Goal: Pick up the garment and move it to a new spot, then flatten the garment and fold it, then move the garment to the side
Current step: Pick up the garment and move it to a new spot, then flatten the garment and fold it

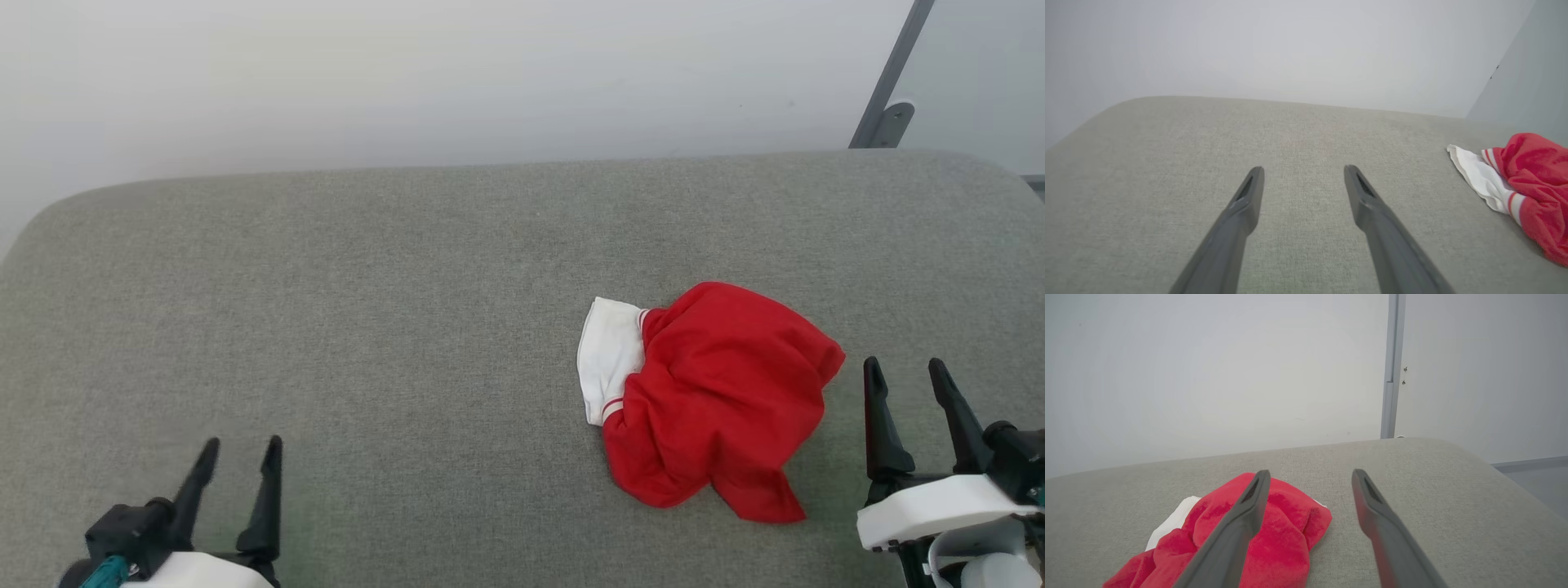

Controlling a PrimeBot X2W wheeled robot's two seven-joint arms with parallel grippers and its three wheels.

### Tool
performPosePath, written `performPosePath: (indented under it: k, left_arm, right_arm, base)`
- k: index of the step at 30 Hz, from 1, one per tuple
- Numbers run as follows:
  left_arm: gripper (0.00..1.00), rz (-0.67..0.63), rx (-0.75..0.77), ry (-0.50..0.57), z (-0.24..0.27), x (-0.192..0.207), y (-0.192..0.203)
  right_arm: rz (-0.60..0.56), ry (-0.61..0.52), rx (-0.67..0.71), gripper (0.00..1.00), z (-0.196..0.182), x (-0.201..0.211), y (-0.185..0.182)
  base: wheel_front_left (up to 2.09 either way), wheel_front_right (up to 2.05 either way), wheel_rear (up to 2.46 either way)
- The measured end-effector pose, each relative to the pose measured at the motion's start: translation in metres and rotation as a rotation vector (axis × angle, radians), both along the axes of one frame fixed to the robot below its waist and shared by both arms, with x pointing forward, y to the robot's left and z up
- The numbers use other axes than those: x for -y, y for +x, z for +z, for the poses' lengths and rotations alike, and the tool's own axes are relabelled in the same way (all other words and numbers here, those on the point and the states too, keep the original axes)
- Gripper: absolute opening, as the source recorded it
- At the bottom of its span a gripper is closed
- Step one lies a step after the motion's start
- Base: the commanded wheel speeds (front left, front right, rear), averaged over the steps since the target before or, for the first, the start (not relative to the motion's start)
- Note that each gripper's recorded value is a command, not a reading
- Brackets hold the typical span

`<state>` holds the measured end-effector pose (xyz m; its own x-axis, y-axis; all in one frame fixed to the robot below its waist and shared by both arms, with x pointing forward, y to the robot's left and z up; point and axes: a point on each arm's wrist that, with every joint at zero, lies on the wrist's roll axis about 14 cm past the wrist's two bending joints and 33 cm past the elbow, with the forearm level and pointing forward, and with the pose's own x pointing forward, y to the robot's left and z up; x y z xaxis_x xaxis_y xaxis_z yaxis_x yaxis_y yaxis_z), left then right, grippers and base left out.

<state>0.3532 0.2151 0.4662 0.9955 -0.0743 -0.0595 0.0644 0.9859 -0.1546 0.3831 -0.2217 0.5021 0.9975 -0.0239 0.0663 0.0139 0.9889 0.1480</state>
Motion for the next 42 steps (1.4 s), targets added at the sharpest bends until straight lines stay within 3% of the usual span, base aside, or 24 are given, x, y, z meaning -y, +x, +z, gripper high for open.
performPosePath:
  k: [5,22,29,33,36,42]
  left_arm:
    - [1.00,0.007,0.080,0.069,0.023,0.000,0.001]
    - [1.00,-0.045,0.075,0.057,0.020,0.018,0.003]
    - [1.00,-0.304,0.201,0.123,0.059,0.078,0.058]
    - [1.00,-0.440,0.193,0.135,0.061,0.110,0.084]
    - [1.00,-0.575,0.049,0.144,0.043,0.142,0.107]
    - [1.00,-0.815,-0.495,0.117,-0.024,0.183,0.108]
  right_arm:
    - [-0.006,-0.001,0.029,1.00,0.009,0.002,-0.001]
    - [-0.015,0.007,0.014,1.00,0.004,0.003,0.000]
    - [-0.019,0.013,0.027,1.00,0.007,0.002,0.017]
    - [-0.026,0.022,0.034,1.00,0.007,0.002,0.027]
    - [-0.042,0.038,0.027,1.00,0.003,0.003,0.032]
    - [-0.103,0.062,-0.012,1.00,-0.011,0.019,0.031]
  base:
    - [0.00,0.00,0.00]
    - [0.00,0.00,0.00]
    - [0.00,0.00,0.00]
    - [0.00,0.00,0.00]
    - [0.00,0.00,0.00]
    - [0.00,0.00,0.00]
